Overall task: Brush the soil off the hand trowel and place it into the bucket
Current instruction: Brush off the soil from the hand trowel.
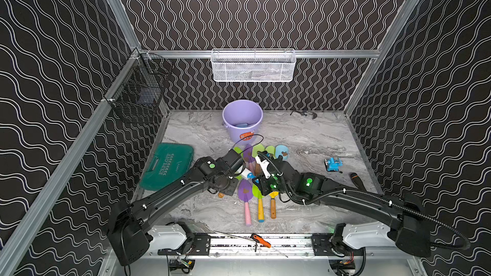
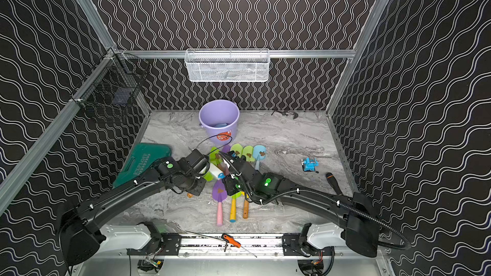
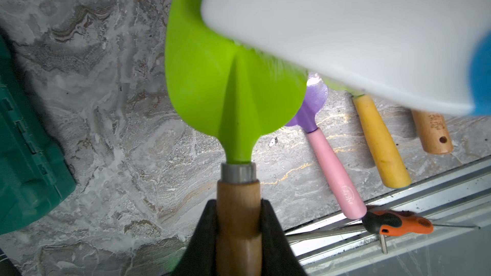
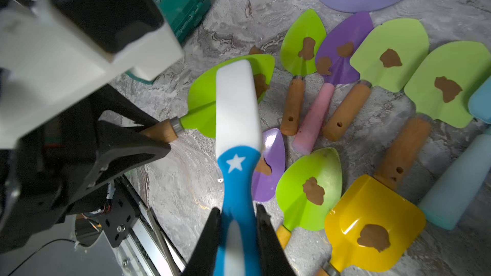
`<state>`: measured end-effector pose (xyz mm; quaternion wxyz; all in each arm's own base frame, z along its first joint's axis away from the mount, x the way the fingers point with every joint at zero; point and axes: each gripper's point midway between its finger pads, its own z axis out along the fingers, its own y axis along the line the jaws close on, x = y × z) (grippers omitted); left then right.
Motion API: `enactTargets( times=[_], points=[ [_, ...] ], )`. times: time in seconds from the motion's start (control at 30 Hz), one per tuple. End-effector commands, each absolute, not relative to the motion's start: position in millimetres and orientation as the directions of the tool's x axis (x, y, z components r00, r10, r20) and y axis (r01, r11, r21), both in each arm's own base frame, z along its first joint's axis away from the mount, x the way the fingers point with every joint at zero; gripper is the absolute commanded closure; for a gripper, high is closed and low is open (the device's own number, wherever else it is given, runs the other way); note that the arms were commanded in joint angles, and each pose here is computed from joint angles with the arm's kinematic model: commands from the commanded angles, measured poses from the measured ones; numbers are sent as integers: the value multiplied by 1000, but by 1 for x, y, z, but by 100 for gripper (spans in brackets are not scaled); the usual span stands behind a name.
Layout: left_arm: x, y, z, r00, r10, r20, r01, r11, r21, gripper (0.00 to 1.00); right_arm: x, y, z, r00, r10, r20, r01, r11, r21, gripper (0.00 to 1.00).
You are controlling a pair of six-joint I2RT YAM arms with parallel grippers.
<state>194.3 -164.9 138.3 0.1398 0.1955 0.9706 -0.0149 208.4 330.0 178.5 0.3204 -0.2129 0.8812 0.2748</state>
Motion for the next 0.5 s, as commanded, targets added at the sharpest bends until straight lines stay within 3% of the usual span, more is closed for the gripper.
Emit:
enactTargets(
  times=[0.0,0.2,0.47],
  points=[
    [190,-151,135,-911,340,-236,336,940,55,100,221,330,186,-698,-148,-700,-538,755,376,100],
    [186,-128,125,-946,282,-158,266,957,115,100,238,336,200,-699,-105,-708,-555,704,443,100],
    [192,-136,133,-945,262,-194,255,965,58,100,248,329,203,-718,-66,-693,-531,696,484,100]
  ],
)
